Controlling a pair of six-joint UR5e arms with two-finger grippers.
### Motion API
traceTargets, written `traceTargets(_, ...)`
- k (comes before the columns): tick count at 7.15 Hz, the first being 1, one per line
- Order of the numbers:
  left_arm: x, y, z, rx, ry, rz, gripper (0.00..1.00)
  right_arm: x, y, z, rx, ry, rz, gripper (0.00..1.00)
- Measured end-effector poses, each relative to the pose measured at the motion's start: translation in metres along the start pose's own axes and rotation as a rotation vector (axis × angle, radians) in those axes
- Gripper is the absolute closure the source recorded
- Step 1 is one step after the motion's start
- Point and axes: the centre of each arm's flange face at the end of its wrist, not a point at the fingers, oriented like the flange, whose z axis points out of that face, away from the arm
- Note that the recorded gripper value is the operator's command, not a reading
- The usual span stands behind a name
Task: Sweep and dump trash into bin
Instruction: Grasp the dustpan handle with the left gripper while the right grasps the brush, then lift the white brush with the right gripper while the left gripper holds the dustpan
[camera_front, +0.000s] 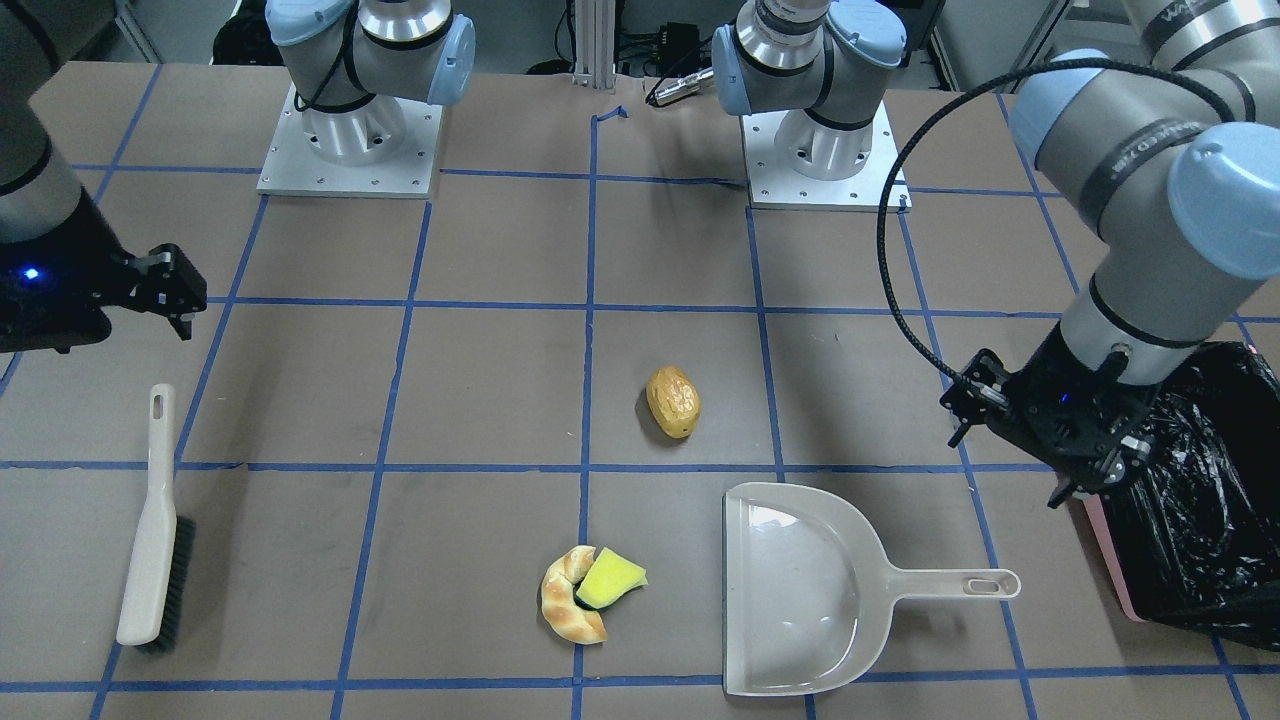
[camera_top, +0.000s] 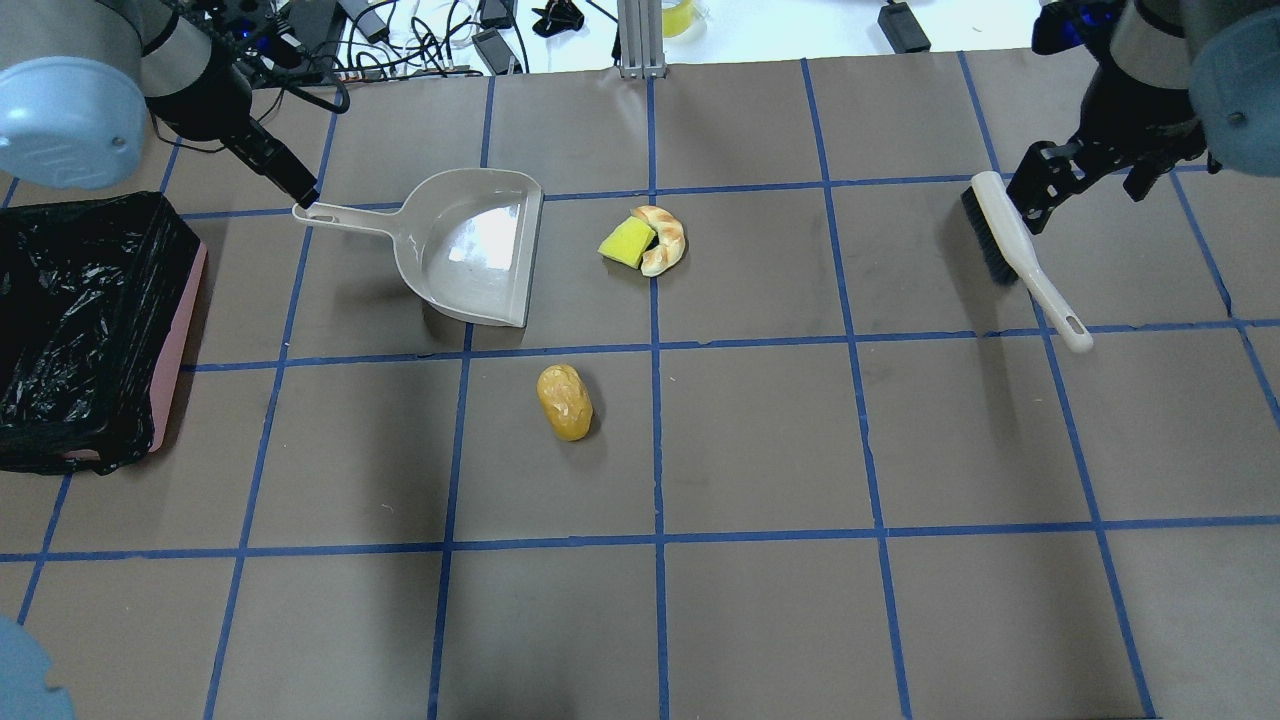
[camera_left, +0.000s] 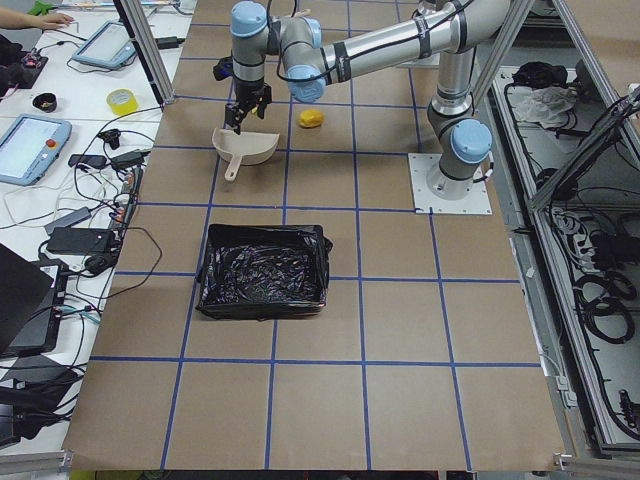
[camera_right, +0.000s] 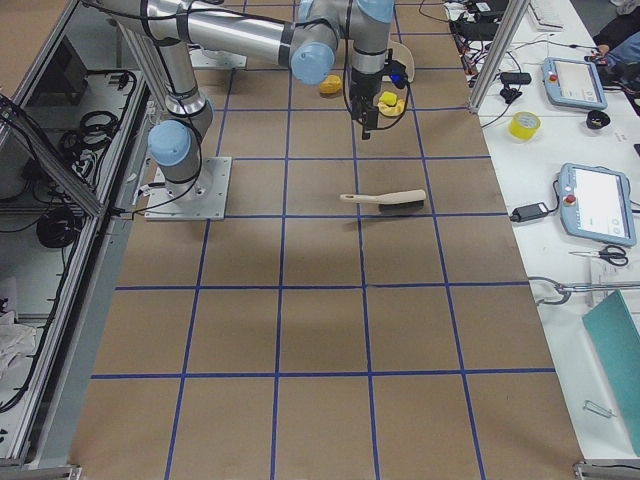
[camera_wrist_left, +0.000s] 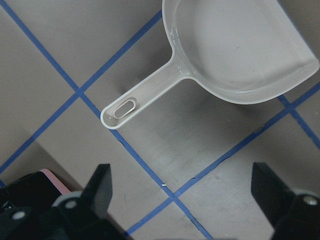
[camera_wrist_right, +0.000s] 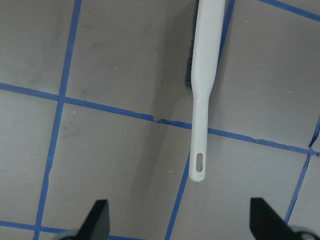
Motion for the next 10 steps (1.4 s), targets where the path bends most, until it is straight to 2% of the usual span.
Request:
traceTargets(1,-0.012,-0.005,0.026,0.013,-0.006,0.106,0.02,0.025,-0.002,0.028,0.023,-0.064,-0.06,0.0)
traceTargets(2,-0.023,-0.01,0.05,0.023,-0.019,0.21,0.02,0.043,-0.004,0.061,0.048,-0.089,-0.102,0.0)
traceTargets(4,-0.042,-0.023,0.072,0.034,-0.045,0.356,0.02,0.056,-0.004,0.12,0.045,-0.103,-0.119,0.0)
traceTargets(5,-0.05,-0.028,0.084,0.031,-0.04,0.43,0.06,0.066,-0.006,0.144,0.038,-0.102,-0.109,0.0)
traceTargets(7,-0.053,-0.033,0.125,0.04,0.01,0.544,0.06,0.079,-0.009,0.173,0.015,-0.082,-0.088,0.0)
traceTargets(9,-0.045,-0.034,0.153,0.057,0.064,0.593,0.08,0.08,-0.01,0.181,0.004,-0.091,-0.059,0.01)
traceTargets(10,-0.042,-0.033,0.16,0.053,0.083,0.597,0.08,0.079,-0.01,0.186,-0.006,-0.099,-0.047,0.08)
